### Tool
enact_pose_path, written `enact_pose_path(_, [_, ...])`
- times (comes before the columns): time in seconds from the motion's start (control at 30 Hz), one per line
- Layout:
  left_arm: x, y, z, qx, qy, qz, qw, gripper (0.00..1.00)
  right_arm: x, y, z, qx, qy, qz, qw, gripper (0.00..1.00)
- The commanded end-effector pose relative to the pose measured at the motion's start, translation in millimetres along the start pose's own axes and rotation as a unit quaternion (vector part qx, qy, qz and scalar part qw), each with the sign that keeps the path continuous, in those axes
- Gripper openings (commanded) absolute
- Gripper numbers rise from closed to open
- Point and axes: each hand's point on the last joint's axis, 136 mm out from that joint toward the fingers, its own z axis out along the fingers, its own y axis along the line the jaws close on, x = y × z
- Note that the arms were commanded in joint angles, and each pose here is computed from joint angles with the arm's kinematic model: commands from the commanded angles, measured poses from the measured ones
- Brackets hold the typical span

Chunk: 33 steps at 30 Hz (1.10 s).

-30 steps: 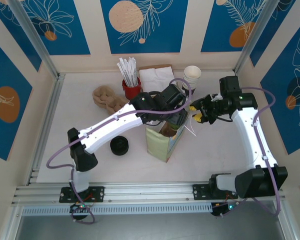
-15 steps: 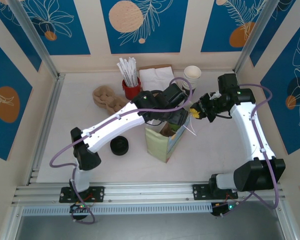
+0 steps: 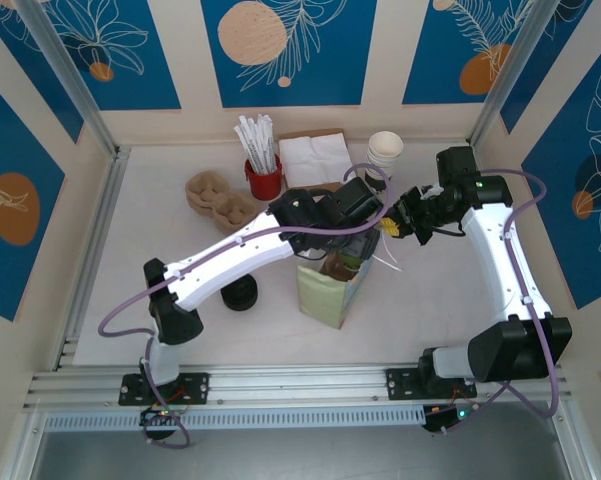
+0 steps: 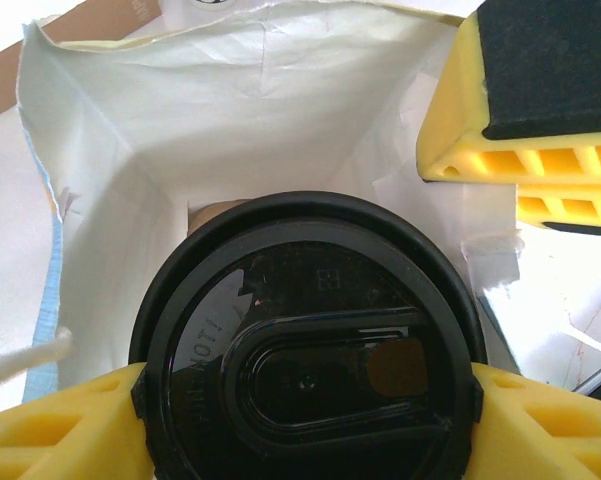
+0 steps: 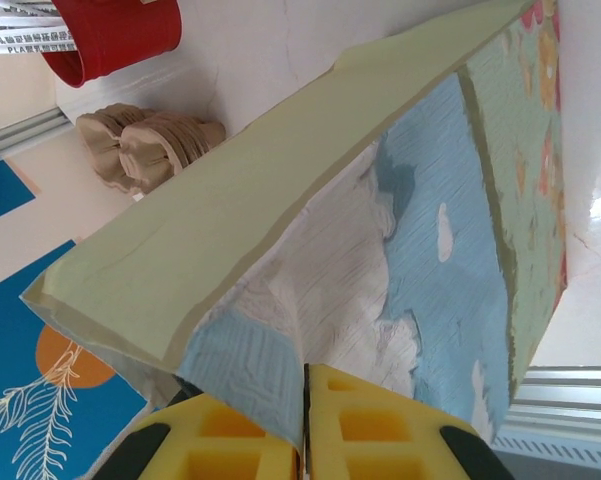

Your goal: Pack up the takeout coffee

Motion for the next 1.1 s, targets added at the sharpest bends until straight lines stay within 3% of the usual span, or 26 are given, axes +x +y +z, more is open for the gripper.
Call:
enact_pose_path(0.0, [-5.0,3.3,-22.4,-0.008,-0.016,-0.008,1.0,0.69,1.8,6.1,-5.9,-0.007,0.003,0.009,1.0,0.1])
enact_pose_path(0.23, [0.5,1.3,-23.7,-0.013,-0.014,-0.012,1.0,0.69,2.3,7.8,-7.6,-0.01,0.001,0.012,1.0,0.09])
enact_pose_path(0.57, [9.4,5.2,10.1,-0.02,0.001,-0.022,1.0,0.7,9.5,13.2,-6.7,-0.041,0.016,-0.017,0.999,0.04])
enact_pose_path(0.63, [7.7,8.9,15.6,-0.022,-0.001,-0.026,0.999,0.7,12.5,12.9,-7.3,-0.045,0.02,-0.036,0.998,0.0])
enact_pose_path(1.07, [3.3,25.3,27.5,-0.045,-0.025,0.0,0.999,0.72,27.2,20.2,-12.3,-0.105,0.024,-0.175,0.979,0.0])
